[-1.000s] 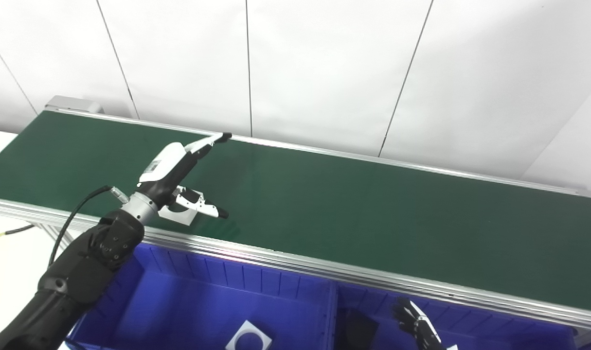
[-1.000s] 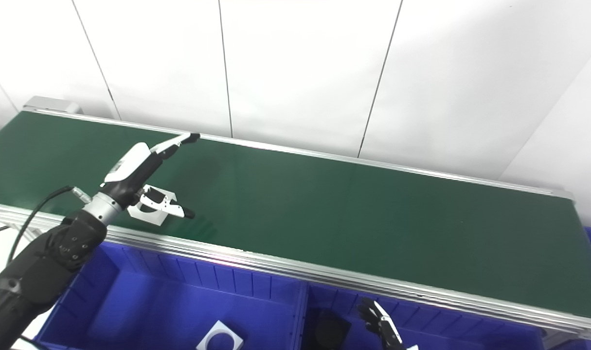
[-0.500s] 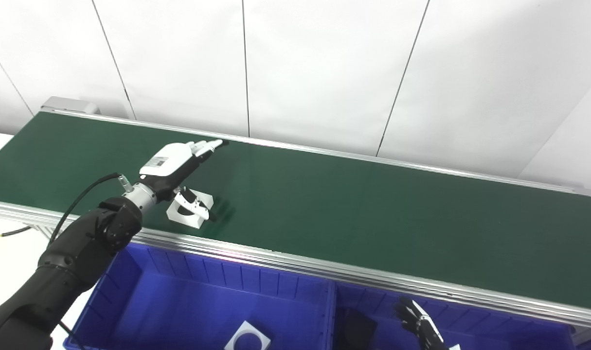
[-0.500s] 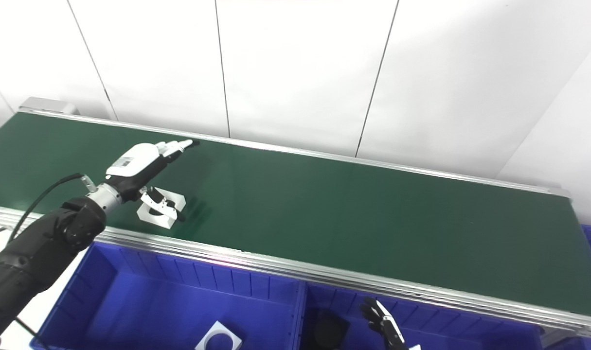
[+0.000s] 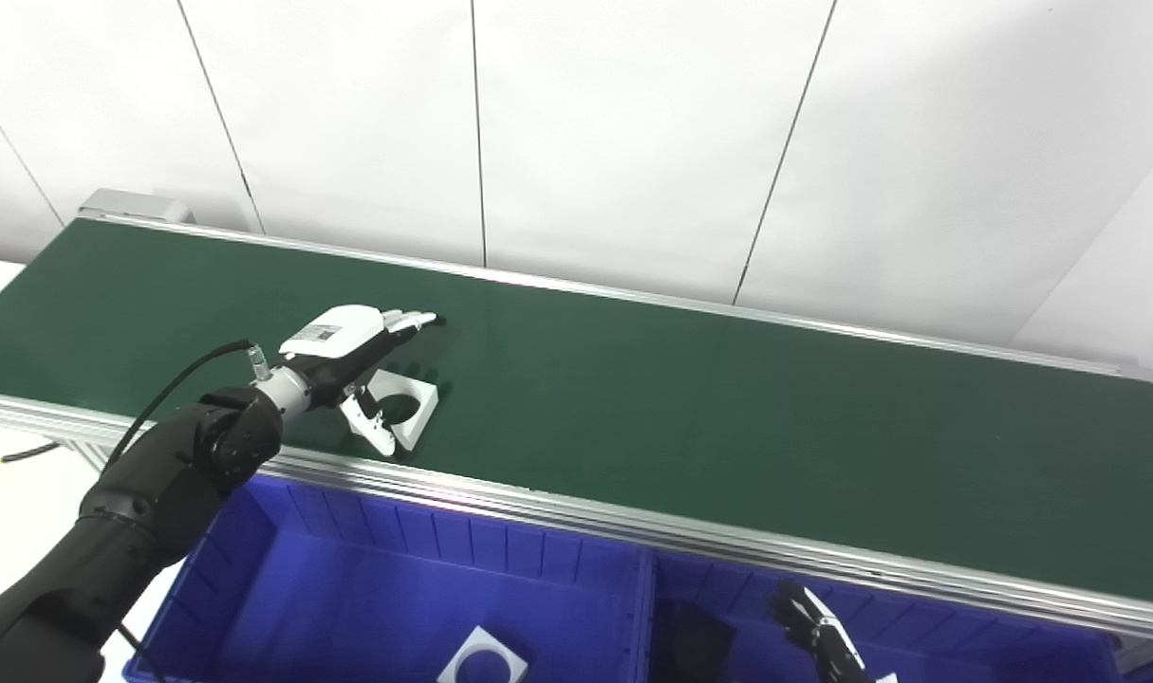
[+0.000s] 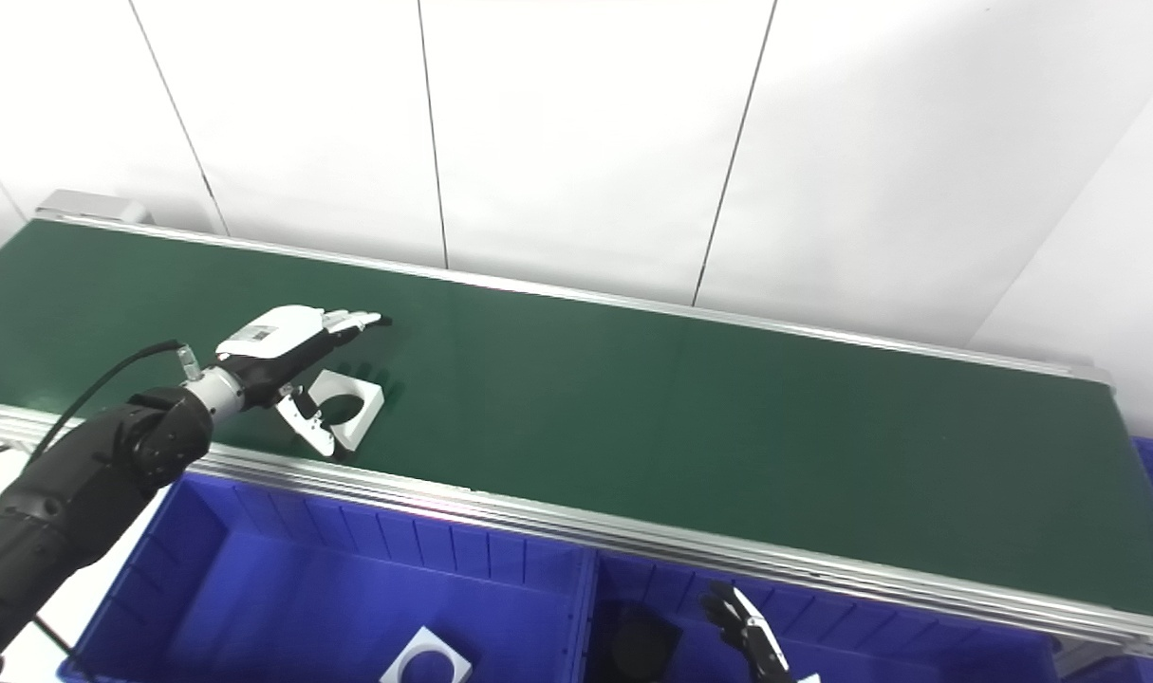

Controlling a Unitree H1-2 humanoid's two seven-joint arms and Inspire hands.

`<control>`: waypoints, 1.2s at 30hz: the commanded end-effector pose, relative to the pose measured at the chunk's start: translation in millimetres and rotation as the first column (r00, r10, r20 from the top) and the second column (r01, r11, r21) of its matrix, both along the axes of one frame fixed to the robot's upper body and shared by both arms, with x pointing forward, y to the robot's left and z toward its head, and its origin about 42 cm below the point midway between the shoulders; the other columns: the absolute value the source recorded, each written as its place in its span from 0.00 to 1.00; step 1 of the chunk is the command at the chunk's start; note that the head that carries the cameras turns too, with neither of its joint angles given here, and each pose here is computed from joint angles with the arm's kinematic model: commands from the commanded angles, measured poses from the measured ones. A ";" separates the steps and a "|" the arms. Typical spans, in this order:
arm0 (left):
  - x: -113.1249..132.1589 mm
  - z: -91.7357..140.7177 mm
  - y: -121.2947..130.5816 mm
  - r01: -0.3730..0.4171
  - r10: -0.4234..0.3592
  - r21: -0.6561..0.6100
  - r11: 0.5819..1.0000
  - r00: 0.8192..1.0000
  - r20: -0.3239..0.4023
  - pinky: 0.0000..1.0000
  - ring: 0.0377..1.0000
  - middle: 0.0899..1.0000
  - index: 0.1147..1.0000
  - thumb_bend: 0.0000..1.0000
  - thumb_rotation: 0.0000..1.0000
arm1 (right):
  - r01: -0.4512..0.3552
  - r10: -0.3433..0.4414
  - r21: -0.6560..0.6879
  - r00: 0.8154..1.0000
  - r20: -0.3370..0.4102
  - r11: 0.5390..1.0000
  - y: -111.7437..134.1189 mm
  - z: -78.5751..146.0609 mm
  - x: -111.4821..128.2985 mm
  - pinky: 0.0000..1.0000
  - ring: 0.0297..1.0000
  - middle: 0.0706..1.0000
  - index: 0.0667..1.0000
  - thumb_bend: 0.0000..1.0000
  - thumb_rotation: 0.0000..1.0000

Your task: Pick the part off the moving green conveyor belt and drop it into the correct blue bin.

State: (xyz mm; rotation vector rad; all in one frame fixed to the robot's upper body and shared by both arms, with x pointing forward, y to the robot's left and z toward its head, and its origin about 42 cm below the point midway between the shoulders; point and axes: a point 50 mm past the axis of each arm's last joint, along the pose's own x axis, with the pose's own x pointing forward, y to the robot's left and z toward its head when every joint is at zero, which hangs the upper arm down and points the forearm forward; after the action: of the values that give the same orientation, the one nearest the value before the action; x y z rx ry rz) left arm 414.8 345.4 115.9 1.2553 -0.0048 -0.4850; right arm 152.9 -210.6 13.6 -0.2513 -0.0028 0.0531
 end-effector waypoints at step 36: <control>-31.2 44.5 -25.9 0.129 0.069 -0.492 0.861 0.928 0.365 0.46 0.46 0.45 0.39 0.50 0.00 | -0.010 0.007 0.037 0.996 0.088 0.999 6.5 15.1 -1.0 0.82 0.81 0.78 0.83 0.75 0.44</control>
State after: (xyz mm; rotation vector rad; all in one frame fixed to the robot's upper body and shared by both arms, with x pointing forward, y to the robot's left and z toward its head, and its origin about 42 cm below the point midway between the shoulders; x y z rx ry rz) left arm 381.2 316.8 135.9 0.8477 -0.3455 -0.2978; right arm 149.2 -207.2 17.6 -0.2398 -0.0115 0.0493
